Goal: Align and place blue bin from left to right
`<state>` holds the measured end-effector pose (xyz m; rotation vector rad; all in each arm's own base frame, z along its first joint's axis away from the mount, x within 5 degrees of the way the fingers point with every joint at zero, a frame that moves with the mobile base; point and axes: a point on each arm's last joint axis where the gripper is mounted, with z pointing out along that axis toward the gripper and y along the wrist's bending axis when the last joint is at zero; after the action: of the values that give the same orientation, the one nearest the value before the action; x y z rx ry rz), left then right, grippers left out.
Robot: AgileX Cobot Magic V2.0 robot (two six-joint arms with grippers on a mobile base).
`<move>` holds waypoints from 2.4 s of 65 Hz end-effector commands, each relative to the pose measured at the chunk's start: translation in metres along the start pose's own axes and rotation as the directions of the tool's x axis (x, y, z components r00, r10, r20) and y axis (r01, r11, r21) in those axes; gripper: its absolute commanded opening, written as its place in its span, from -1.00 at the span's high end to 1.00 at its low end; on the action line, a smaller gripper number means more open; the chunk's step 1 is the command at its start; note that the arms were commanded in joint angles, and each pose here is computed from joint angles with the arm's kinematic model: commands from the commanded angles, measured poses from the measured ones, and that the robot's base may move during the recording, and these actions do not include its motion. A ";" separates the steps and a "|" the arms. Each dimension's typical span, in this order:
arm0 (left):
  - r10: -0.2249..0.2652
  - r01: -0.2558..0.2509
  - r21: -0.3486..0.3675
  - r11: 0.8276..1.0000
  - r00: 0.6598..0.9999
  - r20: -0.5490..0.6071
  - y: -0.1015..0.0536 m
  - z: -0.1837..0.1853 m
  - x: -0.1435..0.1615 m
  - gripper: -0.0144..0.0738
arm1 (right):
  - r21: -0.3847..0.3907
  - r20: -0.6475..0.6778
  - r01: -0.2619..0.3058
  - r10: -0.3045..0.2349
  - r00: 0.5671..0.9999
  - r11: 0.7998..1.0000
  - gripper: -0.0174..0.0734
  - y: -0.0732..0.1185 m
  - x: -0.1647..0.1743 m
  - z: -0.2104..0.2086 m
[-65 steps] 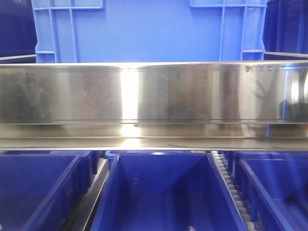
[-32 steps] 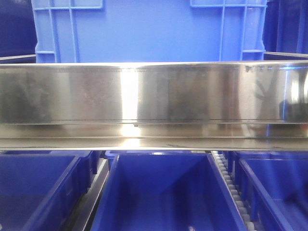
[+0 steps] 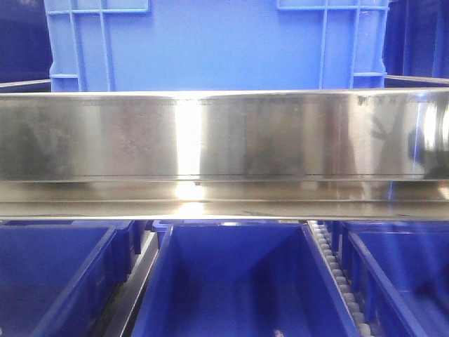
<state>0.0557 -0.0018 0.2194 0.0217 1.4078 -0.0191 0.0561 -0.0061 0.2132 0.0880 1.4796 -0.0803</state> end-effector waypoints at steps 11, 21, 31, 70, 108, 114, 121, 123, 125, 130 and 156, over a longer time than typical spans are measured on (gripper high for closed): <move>0.028 -0.027 -0.007 1.000 0.991 0.133 0.000 -0.005 -0.056 0.66 | -0.005 0.063 0.008 -0.008 0.998 1.000 0.79 0.001 -0.039 -0.005; 0.048 -0.043 -0.040 0.998 0.992 0.118 0.003 -0.014 -0.116 0.63 | -0.014 0.151 0.011 -0.009 0.988 1.000 0.79 0.002 -0.105 -0.027; 0.039 -0.036 -0.043 0.998 0.998 0.055 0.005 -0.004 -0.162 0.25 | -0.017 0.204 0.013 -0.009 0.979 1.000 0.42 0.003 -0.159 -0.036; 0.098 -0.034 0.353 0.935 0.981 -0.165 -0.032 0.072 -0.218 -0.71 | -0.126 -0.022 -0.036 0.033 0.999 0.991 -0.64 0.013 -0.237 0.029; 0.143 0.072 0.375 0.924 0.844 -0.516 -0.128 0.214 -0.249 -0.66 | -0.366 -0.395 -0.041 -0.115 0.912 0.930 -0.64 0.051 -0.292 0.164; 0.146 0.032 0.299 0.954 0.820 -0.554 -0.131 0.233 -0.253 -0.64 | -0.404 -0.449 -0.055 -0.145 0.882 0.913 -0.64 0.063 -0.291 0.185; 0.157 -0.025 0.228 0.973 0.798 -0.582 -0.134 0.253 -0.256 -0.64 | -0.373 -0.519 -0.044 -0.169 0.838 0.927 -0.64 0.073 -0.288 0.206; 0.155 -0.036 0.209 0.977 0.796 -0.586 -0.134 0.258 -0.259 -0.64 | -0.343 -0.548 -0.039 -0.166 0.820 0.939 -0.64 0.076 -0.286 0.213; 0.143 -0.037 0.185 0.982 0.788 -0.599 -0.132 0.265 -0.259 -0.64 | -0.302 -0.560 -0.019 -0.161 0.813 0.953 -0.64 0.077 -0.288 0.217; 0.083 -0.009 0.117 0.993 0.759 -0.646 -0.128 0.278 -0.255 -0.64 | -0.269 -0.575 -0.007 -0.155 0.803 0.963 -0.64 0.084 -0.289 0.227; 0.047 0.020 0.085 0.996 0.700 -0.712 -0.116 0.337 -0.217 -0.64 | -0.213 -0.700 -0.061 -0.109 0.705 0.975 -0.64 0.108 -0.248 0.289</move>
<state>0.3431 -0.1253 0.4922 0.1027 2.1941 -0.0700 0.3209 0.0691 0.4948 -0.1041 2.2453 0.1424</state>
